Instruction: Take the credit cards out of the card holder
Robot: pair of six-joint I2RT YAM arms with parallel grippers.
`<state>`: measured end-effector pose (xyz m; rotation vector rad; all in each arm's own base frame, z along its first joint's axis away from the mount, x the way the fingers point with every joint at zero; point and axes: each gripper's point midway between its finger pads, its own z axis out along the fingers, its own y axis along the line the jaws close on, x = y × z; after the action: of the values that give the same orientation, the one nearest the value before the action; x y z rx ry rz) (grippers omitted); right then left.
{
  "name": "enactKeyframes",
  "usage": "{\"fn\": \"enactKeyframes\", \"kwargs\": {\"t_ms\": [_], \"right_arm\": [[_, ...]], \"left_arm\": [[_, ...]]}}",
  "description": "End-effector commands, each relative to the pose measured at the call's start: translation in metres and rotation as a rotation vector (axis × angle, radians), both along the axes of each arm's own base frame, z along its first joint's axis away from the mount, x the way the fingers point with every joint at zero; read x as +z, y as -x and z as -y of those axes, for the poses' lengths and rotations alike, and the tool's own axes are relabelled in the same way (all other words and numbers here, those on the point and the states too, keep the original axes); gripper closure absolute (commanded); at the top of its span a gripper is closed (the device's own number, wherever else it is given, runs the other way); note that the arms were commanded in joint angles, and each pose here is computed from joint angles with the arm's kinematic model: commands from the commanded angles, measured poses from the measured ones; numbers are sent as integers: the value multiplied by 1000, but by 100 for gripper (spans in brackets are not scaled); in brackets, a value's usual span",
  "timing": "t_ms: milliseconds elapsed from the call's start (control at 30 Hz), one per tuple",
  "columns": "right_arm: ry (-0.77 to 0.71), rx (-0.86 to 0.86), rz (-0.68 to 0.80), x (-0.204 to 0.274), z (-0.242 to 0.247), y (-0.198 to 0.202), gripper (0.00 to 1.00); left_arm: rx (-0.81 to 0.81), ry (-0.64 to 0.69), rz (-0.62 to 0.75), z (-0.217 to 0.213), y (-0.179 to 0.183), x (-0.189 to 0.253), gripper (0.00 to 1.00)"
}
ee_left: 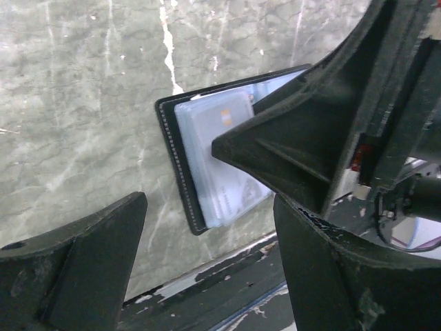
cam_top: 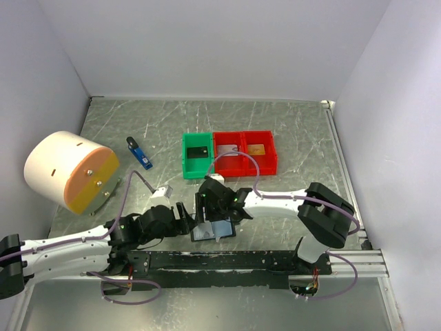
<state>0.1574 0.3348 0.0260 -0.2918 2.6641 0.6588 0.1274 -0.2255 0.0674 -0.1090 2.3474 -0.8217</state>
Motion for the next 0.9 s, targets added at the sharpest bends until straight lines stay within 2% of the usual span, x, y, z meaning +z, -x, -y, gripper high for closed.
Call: {"fn": "enactKeyframes", "kwargs": {"t_ms": [0, 333, 467, 667, 867], "right_arm": [[103, 4, 2, -12, 15, 3, 34], [319, -3, 88, -22, 23, -1, 32], [317, -3, 93, -22, 22, -1, 35], [279, 7, 74, -23, 17, 4, 44], [233, 15, 51, -22, 13, 8, 46]], "left_arm": [[46, 14, -12, -2, -3, -1, 14], [213, -57, -37, -41, -8, -1, 13], [220, -55, -36, -45, -7, 0, 13], [188, -35, -29, -38, -6, -1, 13], [151, -42, -35, -29, -5, -4, 13]]}}
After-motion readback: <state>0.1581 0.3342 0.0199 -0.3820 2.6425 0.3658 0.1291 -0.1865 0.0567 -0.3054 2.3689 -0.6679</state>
